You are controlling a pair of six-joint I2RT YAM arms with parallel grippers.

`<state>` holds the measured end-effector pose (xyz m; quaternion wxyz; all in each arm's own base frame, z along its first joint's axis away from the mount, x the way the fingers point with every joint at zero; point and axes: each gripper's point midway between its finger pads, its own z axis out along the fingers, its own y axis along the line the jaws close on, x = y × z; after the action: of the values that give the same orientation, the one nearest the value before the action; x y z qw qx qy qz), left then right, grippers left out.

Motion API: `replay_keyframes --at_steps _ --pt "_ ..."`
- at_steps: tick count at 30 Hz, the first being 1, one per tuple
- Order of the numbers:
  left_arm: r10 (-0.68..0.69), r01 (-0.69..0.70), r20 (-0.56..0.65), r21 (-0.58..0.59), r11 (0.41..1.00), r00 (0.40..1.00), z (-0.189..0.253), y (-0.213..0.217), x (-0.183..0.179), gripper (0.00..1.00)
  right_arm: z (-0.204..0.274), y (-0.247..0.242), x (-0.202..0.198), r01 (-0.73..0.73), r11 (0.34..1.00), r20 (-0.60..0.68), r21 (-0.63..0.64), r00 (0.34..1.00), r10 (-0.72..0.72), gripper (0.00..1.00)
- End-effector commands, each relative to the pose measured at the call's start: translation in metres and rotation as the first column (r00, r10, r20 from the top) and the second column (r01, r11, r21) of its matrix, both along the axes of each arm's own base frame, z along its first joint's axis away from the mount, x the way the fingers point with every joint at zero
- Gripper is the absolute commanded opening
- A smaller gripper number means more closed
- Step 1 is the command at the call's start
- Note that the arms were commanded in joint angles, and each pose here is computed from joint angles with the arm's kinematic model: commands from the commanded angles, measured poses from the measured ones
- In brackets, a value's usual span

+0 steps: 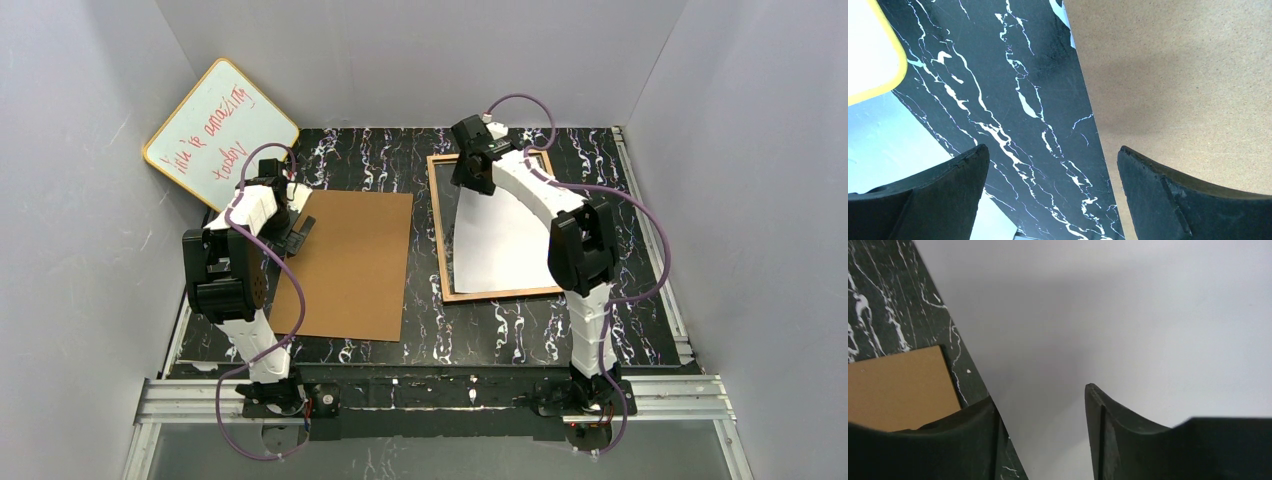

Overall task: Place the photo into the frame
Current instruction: Turn over the photo from the photo frame.

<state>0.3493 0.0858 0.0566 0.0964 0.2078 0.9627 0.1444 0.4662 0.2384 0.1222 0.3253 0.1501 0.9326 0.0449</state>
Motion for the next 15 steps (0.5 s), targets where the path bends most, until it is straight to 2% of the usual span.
replay_keyframes --at_steps 1,2,5,8,15 --pt "-0.013 0.013 0.0 0.006 1.0 1.0 0.01 0.0 -0.005 0.98 0.006 0.01 0.003 -0.064 0.998 0.005 0.019 0.998 0.064 0.71" --pt "-0.014 0.014 -0.001 0.007 1.0 1.0 0.01 0.0 -0.005 0.98 0.007 0.01 0.003 -0.063 0.998 0.012 0.018 0.998 0.063 0.75" --pt "-0.016 0.016 -0.001 0.008 1.0 1.0 0.01 0.0 -0.006 0.98 0.012 0.01 0.003 -0.066 0.997 0.025 0.031 0.998 0.065 0.79" --pt "-0.017 0.017 -0.003 0.006 1.0 1.0 0.01 0.0 -0.006 0.98 0.012 0.016 0.003 -0.085 0.995 0.02 0.049 0.996 0.084 0.98" --pt "-0.017 0.017 -0.008 0.01 1.0 1.0 0.009 0.0 -0.007 0.98 0.019 0.023 -0.001 -0.117 0.989 0.028 0.088 0.993 0.115 0.99"
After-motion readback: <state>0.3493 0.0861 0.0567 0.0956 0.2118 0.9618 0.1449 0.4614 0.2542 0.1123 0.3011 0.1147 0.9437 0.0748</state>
